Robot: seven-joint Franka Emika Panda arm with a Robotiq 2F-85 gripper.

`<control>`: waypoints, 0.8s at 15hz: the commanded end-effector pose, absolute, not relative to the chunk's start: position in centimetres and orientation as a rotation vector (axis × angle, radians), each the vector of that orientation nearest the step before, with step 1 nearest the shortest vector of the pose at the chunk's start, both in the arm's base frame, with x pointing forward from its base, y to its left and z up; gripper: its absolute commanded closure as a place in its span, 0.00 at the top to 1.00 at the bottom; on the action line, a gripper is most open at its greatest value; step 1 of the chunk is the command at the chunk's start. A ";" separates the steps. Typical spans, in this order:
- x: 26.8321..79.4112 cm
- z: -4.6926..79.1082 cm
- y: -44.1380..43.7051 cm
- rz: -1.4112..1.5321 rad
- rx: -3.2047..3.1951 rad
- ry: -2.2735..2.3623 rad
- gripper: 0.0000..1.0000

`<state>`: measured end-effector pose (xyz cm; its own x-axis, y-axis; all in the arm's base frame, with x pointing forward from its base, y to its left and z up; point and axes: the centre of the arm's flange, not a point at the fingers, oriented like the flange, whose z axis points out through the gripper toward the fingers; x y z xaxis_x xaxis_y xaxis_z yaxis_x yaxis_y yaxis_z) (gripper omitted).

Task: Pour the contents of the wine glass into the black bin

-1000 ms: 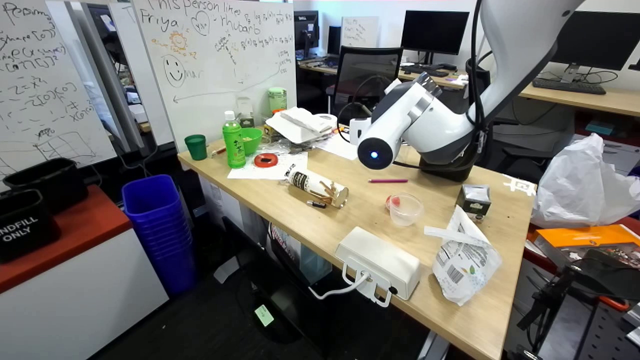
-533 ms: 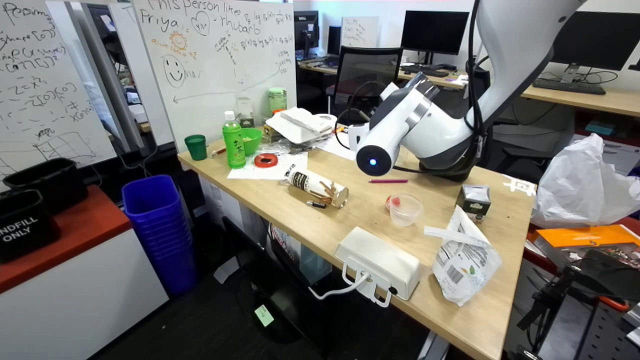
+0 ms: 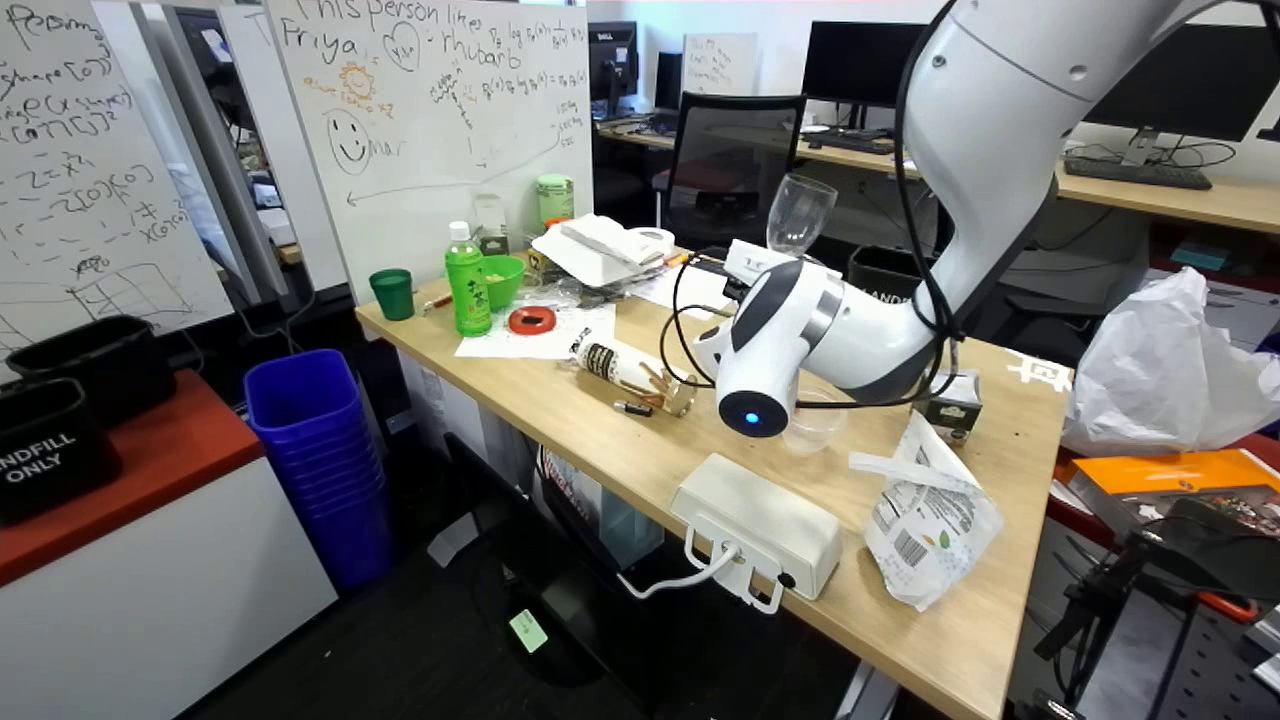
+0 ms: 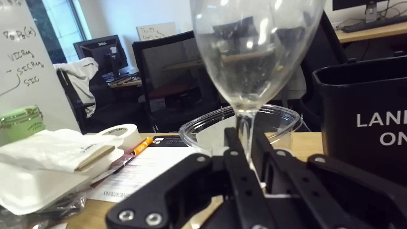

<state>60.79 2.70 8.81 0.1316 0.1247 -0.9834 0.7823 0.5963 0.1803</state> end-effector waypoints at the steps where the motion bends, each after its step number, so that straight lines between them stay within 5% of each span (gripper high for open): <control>1: 61.5 8.6 2.1 -0.652 0.666 1.445 0.04; 12: 61.6 7.0 0.0 -0.736 0.603 1.610 0.04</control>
<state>61.00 0.43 7.49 -0.1238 -0.0499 -0.9911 0.7407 0.6599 -0.1257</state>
